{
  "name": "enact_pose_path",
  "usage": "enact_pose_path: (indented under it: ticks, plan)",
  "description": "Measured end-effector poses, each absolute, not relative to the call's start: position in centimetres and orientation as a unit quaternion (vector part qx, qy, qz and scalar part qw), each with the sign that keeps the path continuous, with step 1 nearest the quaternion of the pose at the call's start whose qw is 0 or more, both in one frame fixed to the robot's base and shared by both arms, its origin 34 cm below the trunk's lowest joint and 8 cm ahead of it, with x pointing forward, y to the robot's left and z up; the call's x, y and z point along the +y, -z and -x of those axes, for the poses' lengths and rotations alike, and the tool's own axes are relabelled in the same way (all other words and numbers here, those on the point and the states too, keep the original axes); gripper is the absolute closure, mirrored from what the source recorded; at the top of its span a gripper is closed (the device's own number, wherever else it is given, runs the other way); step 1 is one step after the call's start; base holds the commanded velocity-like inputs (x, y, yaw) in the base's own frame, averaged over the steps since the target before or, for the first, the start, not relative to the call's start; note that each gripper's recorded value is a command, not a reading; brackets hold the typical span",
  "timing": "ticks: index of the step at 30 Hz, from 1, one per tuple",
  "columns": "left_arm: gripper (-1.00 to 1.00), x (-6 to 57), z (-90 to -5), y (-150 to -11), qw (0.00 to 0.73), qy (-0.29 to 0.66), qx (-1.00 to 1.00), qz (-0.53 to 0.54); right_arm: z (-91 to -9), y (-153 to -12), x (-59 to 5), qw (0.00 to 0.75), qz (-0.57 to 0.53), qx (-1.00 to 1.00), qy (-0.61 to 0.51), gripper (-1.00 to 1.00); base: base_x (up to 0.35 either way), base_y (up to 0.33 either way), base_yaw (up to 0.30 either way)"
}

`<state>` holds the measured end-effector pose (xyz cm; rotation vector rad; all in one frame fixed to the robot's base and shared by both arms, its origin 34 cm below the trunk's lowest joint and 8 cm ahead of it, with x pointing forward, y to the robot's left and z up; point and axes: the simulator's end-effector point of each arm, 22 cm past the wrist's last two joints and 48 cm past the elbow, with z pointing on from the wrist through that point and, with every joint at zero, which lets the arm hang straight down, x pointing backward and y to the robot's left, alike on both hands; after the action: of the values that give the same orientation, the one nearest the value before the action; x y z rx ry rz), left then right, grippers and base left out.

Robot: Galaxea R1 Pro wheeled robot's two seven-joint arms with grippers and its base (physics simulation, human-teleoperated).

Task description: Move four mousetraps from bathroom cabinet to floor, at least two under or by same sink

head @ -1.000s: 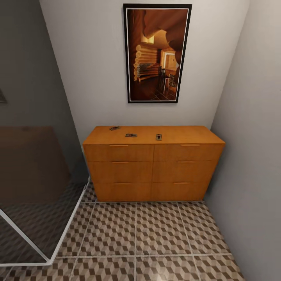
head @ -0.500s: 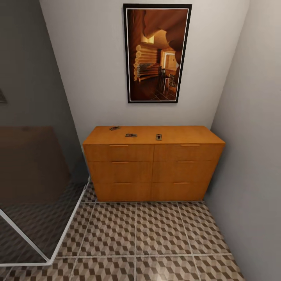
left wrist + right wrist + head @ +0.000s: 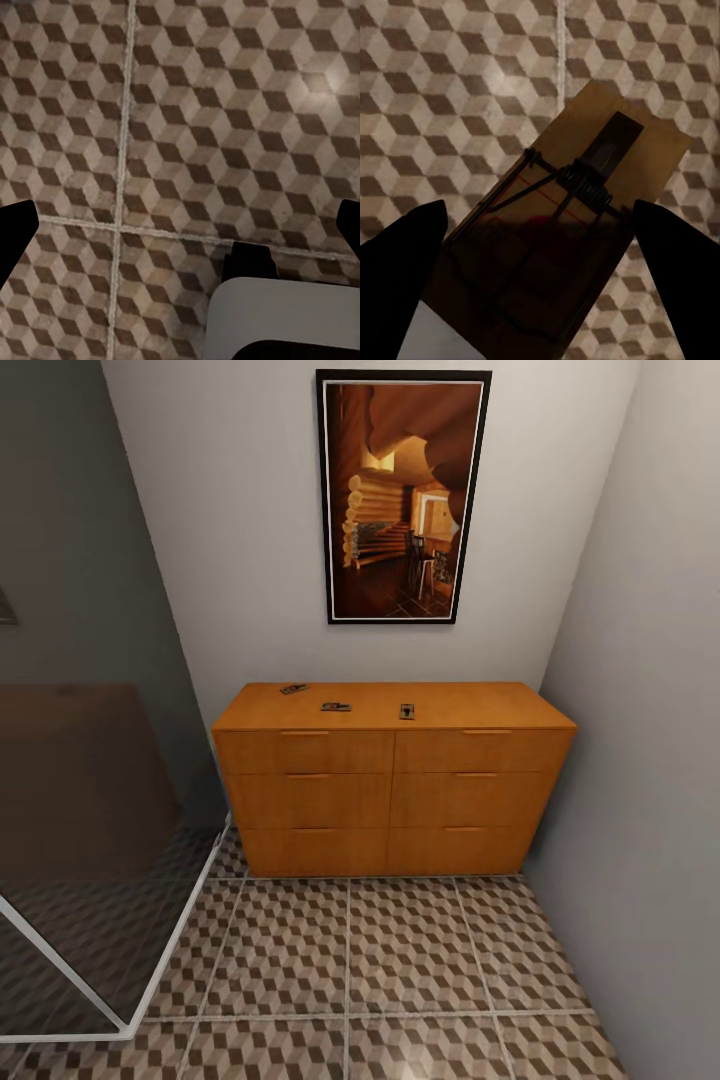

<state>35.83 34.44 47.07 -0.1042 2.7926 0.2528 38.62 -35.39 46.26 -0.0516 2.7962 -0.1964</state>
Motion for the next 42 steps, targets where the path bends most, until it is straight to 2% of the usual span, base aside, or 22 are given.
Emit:
enact_pose_path:
  ticks: [4, 24, 33, 42]
  plan:
    - [-1.0, 34.4, -35.8, -47.0, 0.166, -0.089, 0.981, 0.037, -38.7, -46.0, -33.2, 0.169, 0.018, 0.984, 0.056, 1.0, 0.0, 0.0, 0.0]
    - [-1.0, 34.3, -35.6, -47.0, 0.164, -0.088, 0.982, 0.036, -38.9, -46.0, -32.4, 0.172, 0.019, 0.984, 0.051, 1.0, 0.0, 0.0, 0.0]
    - [-1.0, 33.9, -36.1, -47.1, 0.185, -0.086, 0.978, 0.036, -38.9, -45.7, -28.6, 0.172, 0.019, 0.984, 0.026, 1.0, 0.0, 0.0, 0.0]
    - [-1.0, 33.8, -35.1, -46.7, 0.177, -0.085, 0.98, 0.037, -38.9, -45.7, -28.0, 0.173, 0.02, 0.985, 0.023, 1.0, 0.0, 0.0, 0.0]
